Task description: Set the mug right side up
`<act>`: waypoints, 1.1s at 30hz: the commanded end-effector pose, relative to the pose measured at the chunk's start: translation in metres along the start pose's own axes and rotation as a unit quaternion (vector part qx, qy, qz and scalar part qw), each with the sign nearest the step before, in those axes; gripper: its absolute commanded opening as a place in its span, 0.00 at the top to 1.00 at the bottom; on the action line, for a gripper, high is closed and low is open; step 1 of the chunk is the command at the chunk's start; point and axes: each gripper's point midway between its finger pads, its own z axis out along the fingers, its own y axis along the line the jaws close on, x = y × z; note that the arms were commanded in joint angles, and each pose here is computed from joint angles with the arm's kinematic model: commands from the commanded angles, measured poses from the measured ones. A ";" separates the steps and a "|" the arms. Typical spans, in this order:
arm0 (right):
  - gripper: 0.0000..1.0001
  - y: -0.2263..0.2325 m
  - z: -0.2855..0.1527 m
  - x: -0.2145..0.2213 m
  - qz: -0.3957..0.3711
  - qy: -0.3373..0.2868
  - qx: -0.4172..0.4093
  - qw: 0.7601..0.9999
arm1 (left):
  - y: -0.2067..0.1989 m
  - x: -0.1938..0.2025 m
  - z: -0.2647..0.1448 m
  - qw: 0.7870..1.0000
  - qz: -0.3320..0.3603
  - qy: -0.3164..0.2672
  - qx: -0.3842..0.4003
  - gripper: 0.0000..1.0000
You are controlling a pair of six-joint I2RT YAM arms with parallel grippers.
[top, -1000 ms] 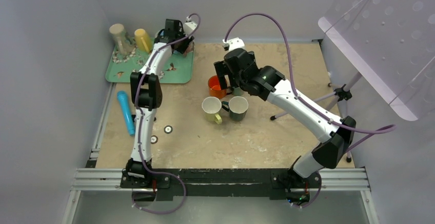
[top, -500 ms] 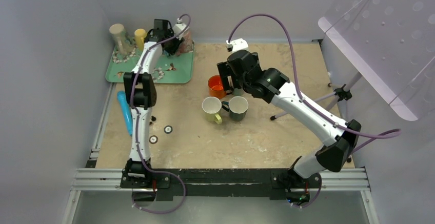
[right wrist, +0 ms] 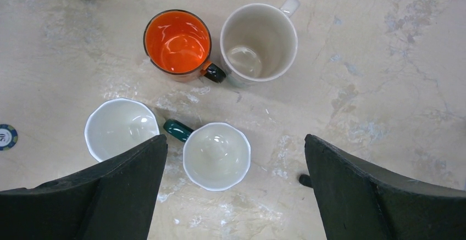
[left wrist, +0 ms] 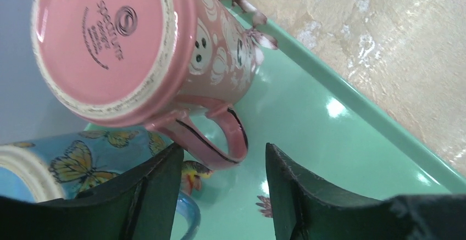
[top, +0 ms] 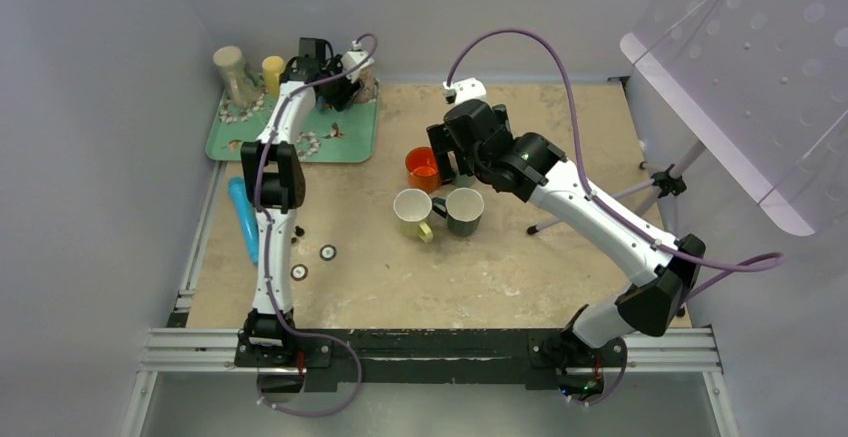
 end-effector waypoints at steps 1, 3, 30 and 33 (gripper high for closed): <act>0.03 -0.009 -0.006 -0.012 0.012 -0.010 0.020 1.000 | 0.034 -0.017 0.011 0.996 0.051 -0.020 -0.075 0.42; 0.03 -0.008 -0.005 -0.014 0.007 -0.010 0.020 1.000 | 0.055 -0.010 0.017 0.991 0.059 -0.006 -0.122 0.46; 0.03 0.004 -0.001 -0.035 0.017 -0.046 -0.007 0.999 | -0.001 -0.010 -0.069 0.990 -0.110 0.015 -0.083 1.00; 0.03 0.020 0.004 -0.036 0.032 -0.051 -0.041 0.997 | -0.011 -0.001 -0.087 0.981 -0.167 0.027 -0.093 1.00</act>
